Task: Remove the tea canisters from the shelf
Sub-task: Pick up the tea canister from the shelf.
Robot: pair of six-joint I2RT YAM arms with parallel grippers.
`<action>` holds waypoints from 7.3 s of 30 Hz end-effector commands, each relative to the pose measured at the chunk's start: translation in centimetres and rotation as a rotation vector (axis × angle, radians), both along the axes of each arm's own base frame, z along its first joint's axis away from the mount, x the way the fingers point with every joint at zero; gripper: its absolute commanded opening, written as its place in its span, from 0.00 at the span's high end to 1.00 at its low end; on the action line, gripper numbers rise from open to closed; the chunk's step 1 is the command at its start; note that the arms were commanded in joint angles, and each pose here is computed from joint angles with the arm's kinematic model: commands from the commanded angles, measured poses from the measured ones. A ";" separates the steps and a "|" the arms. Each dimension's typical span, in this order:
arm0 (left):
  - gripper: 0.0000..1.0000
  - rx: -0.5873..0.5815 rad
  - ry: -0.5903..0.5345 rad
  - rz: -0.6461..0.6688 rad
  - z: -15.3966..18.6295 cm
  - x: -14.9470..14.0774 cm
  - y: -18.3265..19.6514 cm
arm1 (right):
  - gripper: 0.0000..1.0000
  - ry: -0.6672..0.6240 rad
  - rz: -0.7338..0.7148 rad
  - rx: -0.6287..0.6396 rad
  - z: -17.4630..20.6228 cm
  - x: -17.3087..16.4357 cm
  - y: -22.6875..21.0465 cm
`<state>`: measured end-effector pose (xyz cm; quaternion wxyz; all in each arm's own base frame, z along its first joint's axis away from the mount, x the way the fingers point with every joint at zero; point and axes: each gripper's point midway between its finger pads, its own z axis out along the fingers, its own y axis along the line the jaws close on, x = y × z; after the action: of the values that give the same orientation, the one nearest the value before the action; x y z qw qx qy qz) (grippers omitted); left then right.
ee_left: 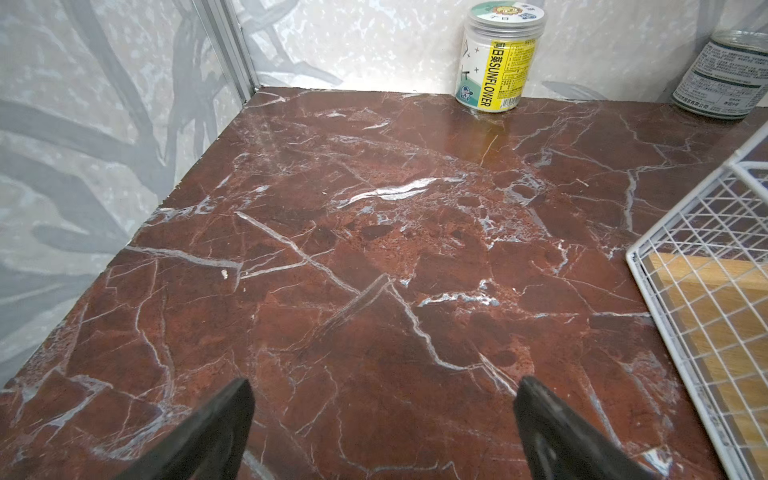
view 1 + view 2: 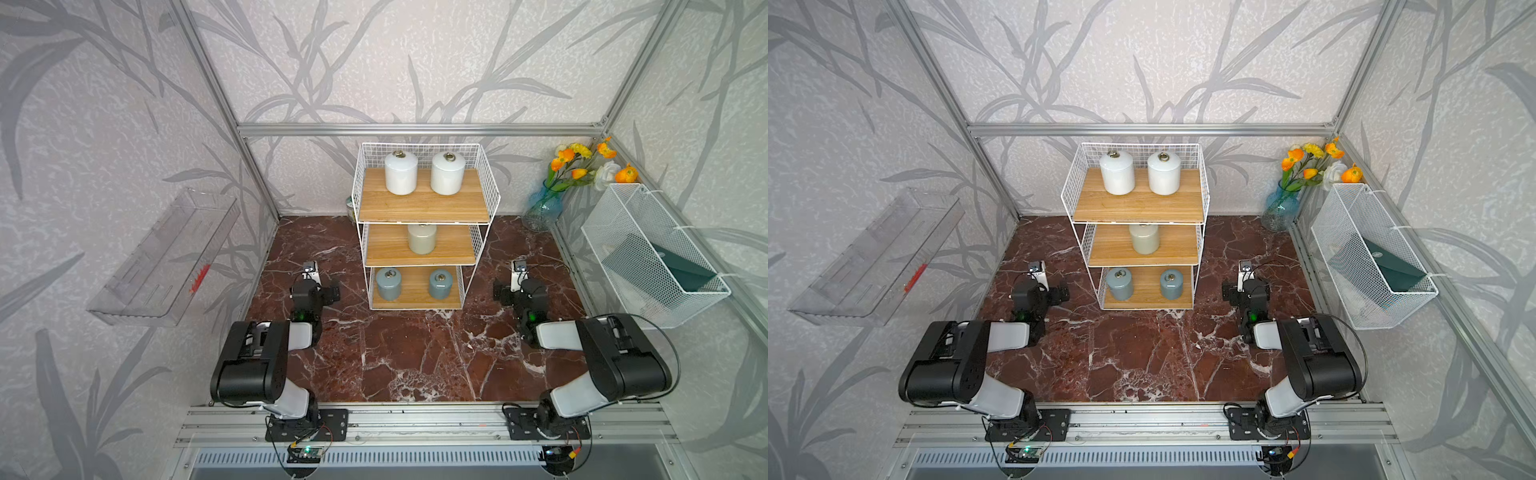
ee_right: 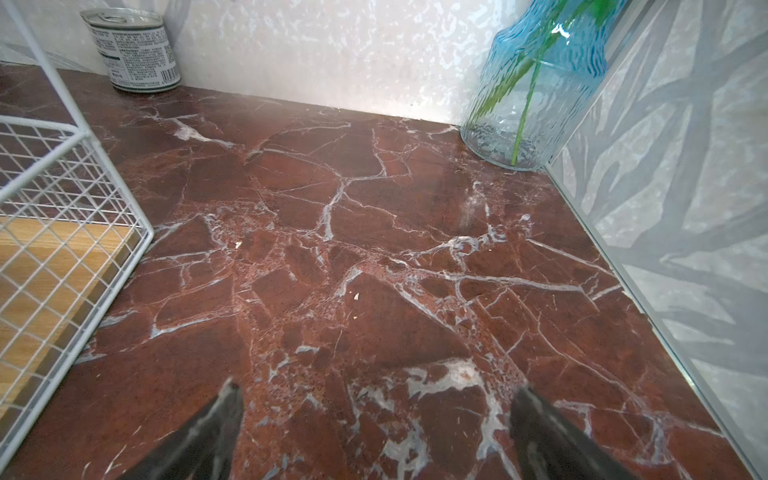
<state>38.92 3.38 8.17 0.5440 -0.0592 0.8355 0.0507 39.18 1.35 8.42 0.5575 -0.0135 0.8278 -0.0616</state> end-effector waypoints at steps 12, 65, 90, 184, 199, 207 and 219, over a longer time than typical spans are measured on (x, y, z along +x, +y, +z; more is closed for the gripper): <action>0.01 -0.008 -0.025 0.013 0.9 0.6 0.3 | 0.01 -0.021 0.004 0.009 0.8 0.2 0.2; 0.01 -0.579 -0.228 -0.248 22.6 -16.1 -7.4 | 0.01 0.072 0.311 0.481 17.6 -17.6 8.6; 0.03 -0.316 -0.136 -0.413 21.5 -13.4 -12.8 | 0.01 -0.262 0.458 0.189 24.7 -18.0 25.5; 0.03 -0.049 -0.081 -0.371 17.6 -12.4 -15.2 | 0.01 -0.599 0.187 0.159 23.7 1.4 29.4; 0.03 -0.044 -0.067 -0.369 17.0 -12.0 -15.4 | 0.20 -0.607 0.221 0.162 24.1 1.4 29.6; 0.03 -0.051 -0.068 -0.366 17.1 -12.0 -15.5 | 0.25 -0.621 0.329 0.166 26.4 -0.6 30.0; 0.03 -0.063 -0.081 -0.363 17.7 -11.7 -15.7 | 0.25 -0.634 0.489 0.240 29.4 -5.6 28.6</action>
<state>27.02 -12.30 25.07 0.5654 0.0826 0.8172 -0.0750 35.76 30.47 33.10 0.7553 -0.1382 0.6319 0.1058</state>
